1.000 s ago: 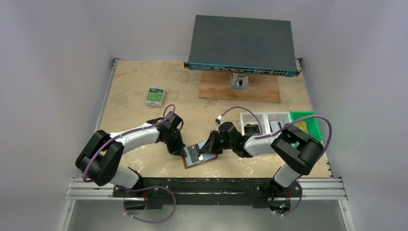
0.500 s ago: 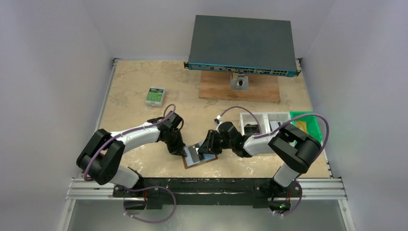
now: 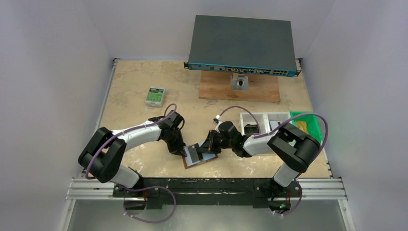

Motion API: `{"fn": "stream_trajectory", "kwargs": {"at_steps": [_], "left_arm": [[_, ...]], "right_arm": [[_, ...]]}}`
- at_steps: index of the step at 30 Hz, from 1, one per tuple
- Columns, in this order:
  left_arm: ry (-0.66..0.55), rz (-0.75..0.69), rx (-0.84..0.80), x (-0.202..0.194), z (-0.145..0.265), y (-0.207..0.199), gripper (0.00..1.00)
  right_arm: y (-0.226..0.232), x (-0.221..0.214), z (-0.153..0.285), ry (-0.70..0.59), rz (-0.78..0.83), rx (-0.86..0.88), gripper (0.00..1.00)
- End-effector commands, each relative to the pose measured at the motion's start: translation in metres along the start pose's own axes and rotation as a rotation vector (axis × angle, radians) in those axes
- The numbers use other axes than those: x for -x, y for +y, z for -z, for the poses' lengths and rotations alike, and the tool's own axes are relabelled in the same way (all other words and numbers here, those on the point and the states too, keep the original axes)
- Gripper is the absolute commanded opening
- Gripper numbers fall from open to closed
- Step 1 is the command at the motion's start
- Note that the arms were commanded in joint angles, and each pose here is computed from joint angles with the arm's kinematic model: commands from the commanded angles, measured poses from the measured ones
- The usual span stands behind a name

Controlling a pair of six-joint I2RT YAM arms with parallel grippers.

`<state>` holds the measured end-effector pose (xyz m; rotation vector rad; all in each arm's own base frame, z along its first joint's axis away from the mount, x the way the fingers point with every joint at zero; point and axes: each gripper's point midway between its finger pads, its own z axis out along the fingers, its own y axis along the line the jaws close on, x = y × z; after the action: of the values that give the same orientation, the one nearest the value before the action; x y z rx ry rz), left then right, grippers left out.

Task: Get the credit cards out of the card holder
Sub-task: Remove the credit card from the card holder.

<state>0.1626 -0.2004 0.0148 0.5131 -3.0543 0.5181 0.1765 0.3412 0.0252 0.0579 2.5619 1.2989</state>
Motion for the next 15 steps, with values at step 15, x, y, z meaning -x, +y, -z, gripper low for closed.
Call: {"fn": "stream_trajectory", "kwargs": {"at_steps": [15], "left_arm": [[-0.103,-0.039,0.359,0.012,-0.01,0.084,0.0]], "right_arm": [[-0.021,0.025,0.03,-0.124,0.05,-0.161,0.0]]}}
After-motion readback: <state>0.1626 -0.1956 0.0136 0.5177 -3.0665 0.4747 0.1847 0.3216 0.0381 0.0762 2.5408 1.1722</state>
